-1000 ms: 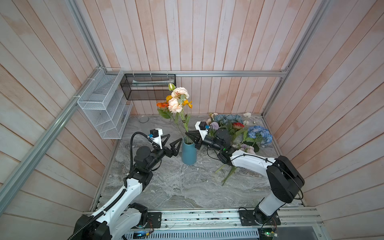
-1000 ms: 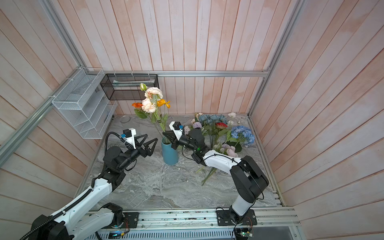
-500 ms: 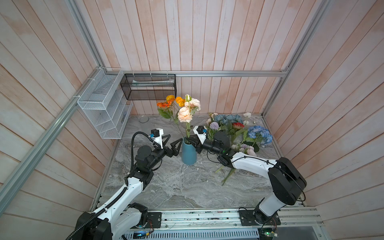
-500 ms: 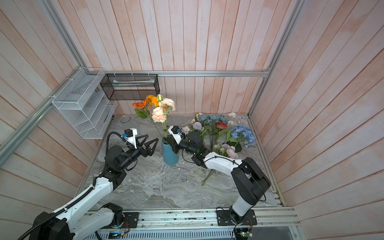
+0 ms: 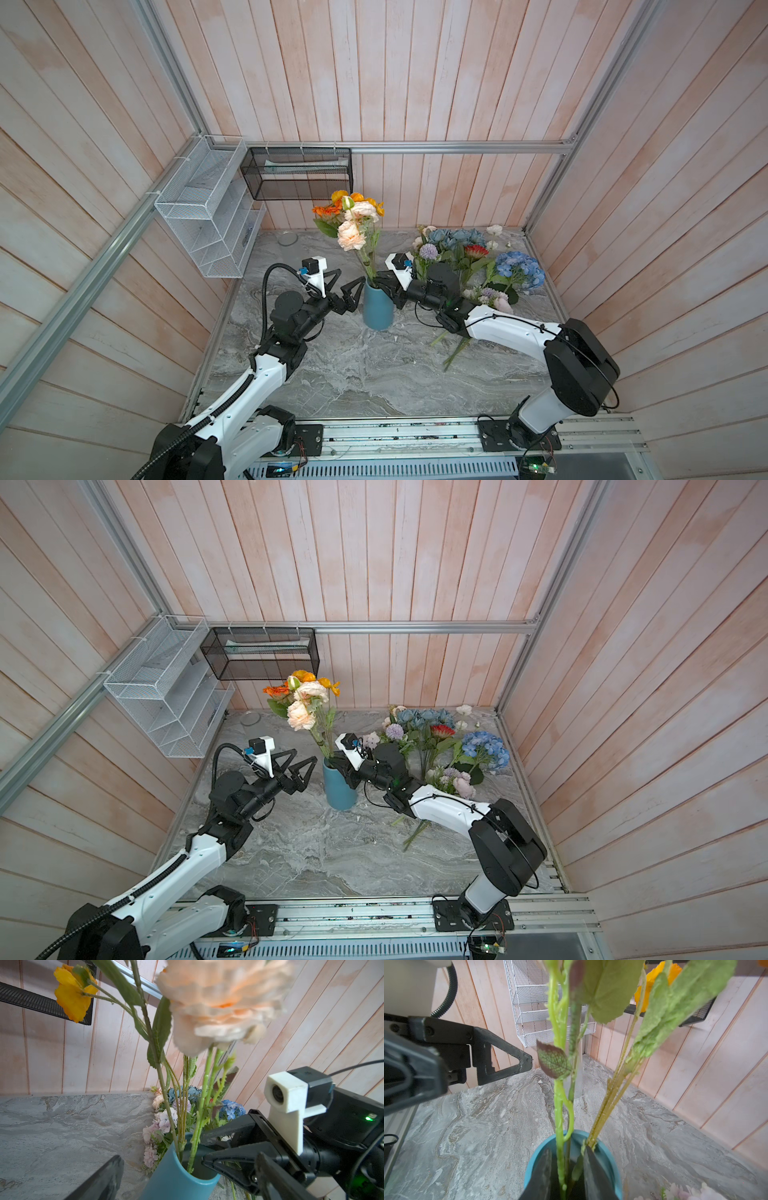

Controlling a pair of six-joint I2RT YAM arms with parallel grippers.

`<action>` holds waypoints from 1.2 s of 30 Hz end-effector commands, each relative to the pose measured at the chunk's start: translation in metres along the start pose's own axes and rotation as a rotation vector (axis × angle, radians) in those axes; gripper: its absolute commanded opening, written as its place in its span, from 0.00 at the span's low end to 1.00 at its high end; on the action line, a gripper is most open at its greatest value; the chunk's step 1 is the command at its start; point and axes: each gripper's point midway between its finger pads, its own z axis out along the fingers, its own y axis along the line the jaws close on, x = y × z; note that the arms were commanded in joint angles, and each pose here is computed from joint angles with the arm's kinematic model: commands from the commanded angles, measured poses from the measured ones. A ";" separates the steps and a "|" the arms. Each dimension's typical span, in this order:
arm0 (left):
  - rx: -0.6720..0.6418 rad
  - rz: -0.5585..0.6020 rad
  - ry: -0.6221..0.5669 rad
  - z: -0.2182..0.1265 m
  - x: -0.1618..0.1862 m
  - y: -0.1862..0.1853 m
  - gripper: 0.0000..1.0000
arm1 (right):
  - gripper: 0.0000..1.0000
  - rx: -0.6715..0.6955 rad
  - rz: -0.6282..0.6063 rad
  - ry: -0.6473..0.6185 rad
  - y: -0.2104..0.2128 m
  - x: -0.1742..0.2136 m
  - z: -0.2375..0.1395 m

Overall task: Arrange the flowers into the vase
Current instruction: 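Lower the peach rose stem into the teal vase beside the other flowers, then open the right gripper and withdraw it toward the flower pile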

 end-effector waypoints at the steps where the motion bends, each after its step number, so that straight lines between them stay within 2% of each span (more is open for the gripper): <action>1: 0.015 0.006 -0.020 0.003 -0.011 -0.006 1.00 | 0.32 0.009 -0.011 0.001 0.002 -0.012 -0.003; 12: -0.004 0.006 -0.023 0.001 -0.011 -0.003 1.00 | 0.42 0.050 -0.065 -0.054 0.000 -0.046 -0.023; 20: -0.035 -0.011 -0.034 0.000 -0.010 0.003 1.00 | 0.45 0.107 -0.031 -0.116 -0.013 -0.065 -0.051; 25: -0.039 -0.020 -0.035 -0.002 -0.010 0.003 1.00 | 0.46 0.230 0.099 -0.062 -0.051 -0.051 -0.067; 31: -0.069 -0.019 -0.036 -0.006 -0.006 0.008 1.00 | 0.46 0.508 0.313 0.085 -0.106 -0.004 -0.093; 34: -0.081 -0.026 -0.046 -0.008 -0.003 0.012 1.00 | 0.46 0.580 0.408 0.157 -0.111 0.025 -0.101; 36: -0.091 -0.026 -0.047 -0.008 0.000 0.015 1.00 | 0.46 0.608 0.519 0.193 -0.109 0.047 -0.105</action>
